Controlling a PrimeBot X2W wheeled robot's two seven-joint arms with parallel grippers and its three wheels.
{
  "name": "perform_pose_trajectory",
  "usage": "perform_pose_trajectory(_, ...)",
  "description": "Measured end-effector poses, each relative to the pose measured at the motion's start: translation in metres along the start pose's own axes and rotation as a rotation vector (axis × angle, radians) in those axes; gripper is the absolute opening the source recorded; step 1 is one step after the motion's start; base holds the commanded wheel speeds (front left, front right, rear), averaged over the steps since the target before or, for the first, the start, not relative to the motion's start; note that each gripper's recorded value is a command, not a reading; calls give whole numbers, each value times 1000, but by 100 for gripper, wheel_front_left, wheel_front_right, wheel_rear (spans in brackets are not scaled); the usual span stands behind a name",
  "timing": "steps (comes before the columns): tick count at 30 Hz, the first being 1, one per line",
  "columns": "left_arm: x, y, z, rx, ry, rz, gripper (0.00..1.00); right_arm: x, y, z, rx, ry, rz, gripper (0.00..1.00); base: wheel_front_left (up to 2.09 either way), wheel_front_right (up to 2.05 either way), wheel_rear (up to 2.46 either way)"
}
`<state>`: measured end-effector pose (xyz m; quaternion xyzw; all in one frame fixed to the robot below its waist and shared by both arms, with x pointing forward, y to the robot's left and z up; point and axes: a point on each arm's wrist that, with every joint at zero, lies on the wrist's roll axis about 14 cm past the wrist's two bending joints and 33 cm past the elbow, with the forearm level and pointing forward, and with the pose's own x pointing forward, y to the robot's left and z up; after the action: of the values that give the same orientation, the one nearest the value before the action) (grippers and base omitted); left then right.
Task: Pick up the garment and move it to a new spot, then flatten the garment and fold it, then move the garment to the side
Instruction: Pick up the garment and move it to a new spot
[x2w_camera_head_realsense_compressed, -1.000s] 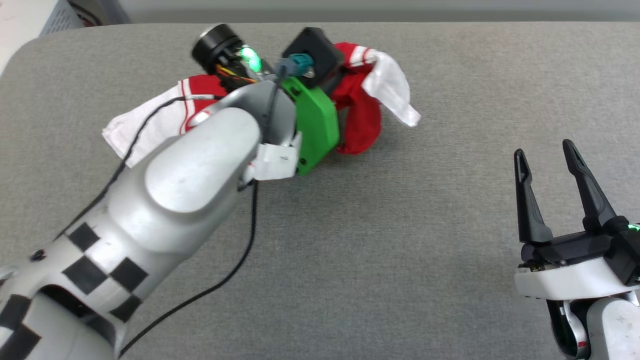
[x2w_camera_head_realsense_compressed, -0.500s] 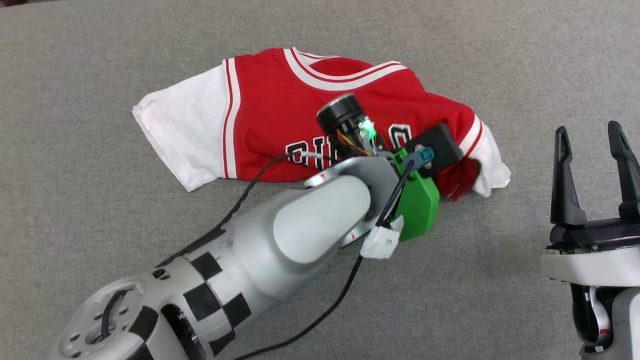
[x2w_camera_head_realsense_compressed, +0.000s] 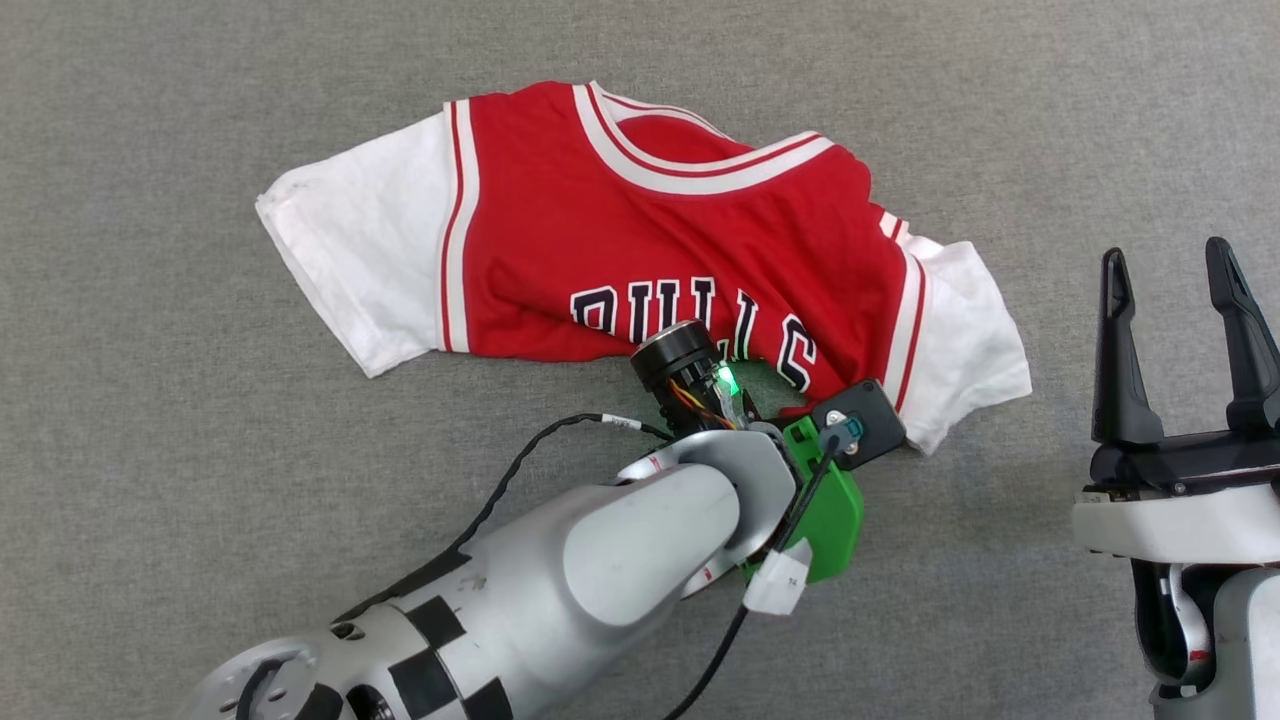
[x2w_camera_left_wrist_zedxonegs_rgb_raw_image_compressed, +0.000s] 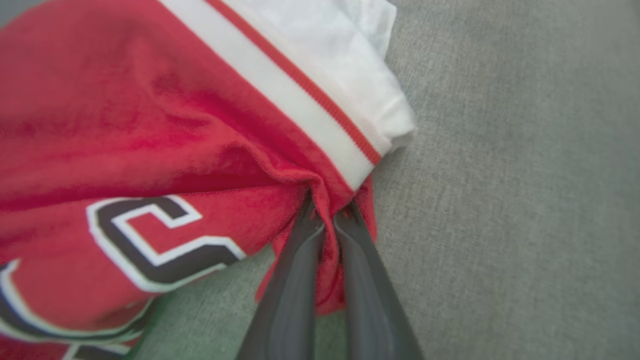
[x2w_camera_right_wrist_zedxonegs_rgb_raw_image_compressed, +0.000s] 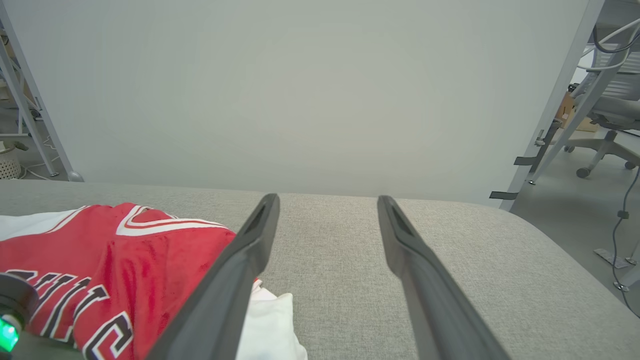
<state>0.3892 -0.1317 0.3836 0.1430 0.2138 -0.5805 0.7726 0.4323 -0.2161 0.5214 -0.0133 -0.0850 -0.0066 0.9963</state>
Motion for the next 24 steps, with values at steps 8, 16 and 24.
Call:
perform_pose_trajectory(8, -27, 21, 48, 2, -235, 121, 100, -9, 8, 12, 19, -20, 21, 100, 0, 0, 0)
perform_pose_trajectory(16, -83, 49, 88, -13, -435, 355, 100, -20, 21, 30, 35, -57, 61, 100, 0, 0, 0)
perform_pose_trajectory(24, -190, 109, 83, -55, -549, 775, 100, -22, 41, 48, 53, -106, 118, 100, 0, 0, 0)
